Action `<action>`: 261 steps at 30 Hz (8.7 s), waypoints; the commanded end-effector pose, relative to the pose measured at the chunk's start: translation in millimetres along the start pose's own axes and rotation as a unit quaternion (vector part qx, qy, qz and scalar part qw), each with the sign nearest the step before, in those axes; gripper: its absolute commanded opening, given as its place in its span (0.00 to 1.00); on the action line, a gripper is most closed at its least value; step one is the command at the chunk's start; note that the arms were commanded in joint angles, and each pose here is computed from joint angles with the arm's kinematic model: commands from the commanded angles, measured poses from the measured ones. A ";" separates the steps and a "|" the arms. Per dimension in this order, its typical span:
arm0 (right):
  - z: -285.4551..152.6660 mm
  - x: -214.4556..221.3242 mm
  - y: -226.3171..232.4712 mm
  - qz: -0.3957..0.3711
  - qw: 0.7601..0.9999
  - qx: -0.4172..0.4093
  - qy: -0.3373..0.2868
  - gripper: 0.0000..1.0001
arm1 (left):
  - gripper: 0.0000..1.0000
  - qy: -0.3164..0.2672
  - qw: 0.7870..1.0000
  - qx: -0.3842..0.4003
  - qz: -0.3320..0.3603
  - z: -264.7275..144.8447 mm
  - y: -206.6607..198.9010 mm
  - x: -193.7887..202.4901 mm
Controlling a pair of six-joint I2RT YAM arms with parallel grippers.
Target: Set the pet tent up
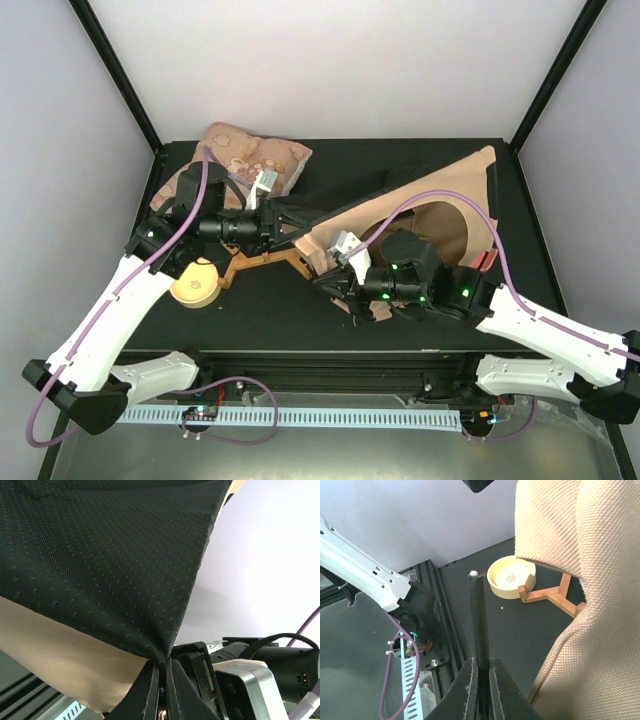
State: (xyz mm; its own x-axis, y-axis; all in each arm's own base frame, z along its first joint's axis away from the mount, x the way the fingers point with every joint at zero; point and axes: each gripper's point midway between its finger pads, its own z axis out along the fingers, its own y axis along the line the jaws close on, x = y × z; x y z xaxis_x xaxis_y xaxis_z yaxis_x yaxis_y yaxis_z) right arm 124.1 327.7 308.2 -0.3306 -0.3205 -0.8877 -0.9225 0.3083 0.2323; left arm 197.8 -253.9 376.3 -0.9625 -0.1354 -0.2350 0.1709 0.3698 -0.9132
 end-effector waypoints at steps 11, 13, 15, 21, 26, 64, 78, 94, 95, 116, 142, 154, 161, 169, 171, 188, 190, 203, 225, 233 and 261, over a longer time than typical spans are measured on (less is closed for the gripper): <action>-1.5 0.5 -33.6 0.072 0.994 0.079 0.005 0.01 | 0.02 0.004 0.999 0.024 0.035 -9.1 -13.5 5.8; -2.2 0.1 -35.3 0.076 0.994 0.080 0.002 0.01 | 0.02 0.005 0.999 0.024 0.034 -9.0 -12.9 6.1; -2.2 0.4 -36.9 0.078 0.994 0.082 0.002 0.01 | 0.02 0.006 0.999 0.024 0.034 -8.8 -13.1 6.5; -2.3 0.9 -38.9 0.081 0.993 0.082 0.001 0.01 | 0.02 0.010 0.999 0.024 0.034 -7.7 -11.7 6.9; -2.8 -1.9 -39.0 0.083 0.993 0.079 -0.003 0.01 | 0.02 0.013 0.999 0.021 0.035 -6.4 -8.8 7.9; 21.2 -32.6 -40.6 0.115 0.991 0.066 -0.035 0.01 | 0.71 -0.159 0.971 0.061 0.166 -39.8 -8.3 -4.4; 22.8 -27.3 -38.5 0.114 0.991 0.060 -0.023 0.01 | 0.31 -0.166 0.972 0.046 0.161 -28.0 -1.7 -20.6; 22.0 -30.5 -39.6 0.116 0.991 0.063 -0.028 0.01 | 0.06 -0.109 0.979 0.026 0.171 -11.7 6.5 -15.6; 22.0 -31.3 -39.6 0.116 0.991 0.064 -0.029 0.01 | 0.05 -0.104 0.980 0.024 0.170 -10.9 8.2 -13.9; 31.9 -26.4 -35.8 0.120 0.992 0.046 -0.013 0.01 | 0.02 -0.160 0.974 0.030 0.160 -18.1 1.4 -32.5; 25.4 -43.0 -46.8 0.125 0.988 0.081 -0.046 0.01 | 0.02 -0.047 0.986 0.031 0.158 8.3 18.7 1.9; 13.5 -56.1 -55.5 0.131 0.980 0.103 -0.108 0.01 | 0.02 -0.030 0.991 0.028 0.127 16.2 38.5 16.2; 16.8 -49.2 -54.6 0.121 0.983 0.100 -0.093 0.01 | 0.35 -0.096 0.985 0.021 0.143 -0.5 28.4 3.7; 20.6 -44.4 -51.9 0.122 0.985 0.090 -0.084 0.01 | 0.51 -0.100 0.986 0.057 0.120 1.8 30.9 9.3; 20.0 -45.9 -50.7 0.121 0.985 0.087 -0.085 0.01 | 0.50 -0.092 0.987 0.055 0.120 3.9 31.3 10.1; 23.1 -42.8 -45.2 0.114 0.988 0.071 -0.075 0.01 | 0.02 -0.119 0.982 0.050 0.138 5.7 20.0 -9.7; 22.3 -42.2 -46.0 0.114 0.988 0.074 -0.074 0.05 | 0.02 -0.123 0.981 0.044 0.143 4.3 19.5 -11.6; -33.0 -33.6 -29.5 0.111 0.989 0.077 -0.051 0.51 | 0.02 -0.194 0.966 0.000 0.169 -12.6 21.4 -40.0; -64.2 85.5 -80.0 0.176 0.963 0.198 -0.051 0.53 | 0.02 -0.343 0.933 0.001 0.107 -107.0 24.7 -168.6; -49.3 115.4 -104.4 0.215 0.952 0.199 -0.086 0.61 | 0.02 -0.376 0.924 -0.010 0.063 -142.8 70.3 -186.8; -102.8 170.8 -274.4 0.455 0.828 0.282 -0.165 0.63 | 0.02 -0.409 0.908 -0.081 -0.021 -184.7 183.0 -182.1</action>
State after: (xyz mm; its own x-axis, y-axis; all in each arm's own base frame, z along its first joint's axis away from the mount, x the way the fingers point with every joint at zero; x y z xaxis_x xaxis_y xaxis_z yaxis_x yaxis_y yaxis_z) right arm 286.9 87.4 112.8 -0.6884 0.5041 -0.5215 0.0297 0.7380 0.6741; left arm 368.7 -5.3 319.8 -0.5136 -0.7484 -0.4197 0.0661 0.4532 -0.8889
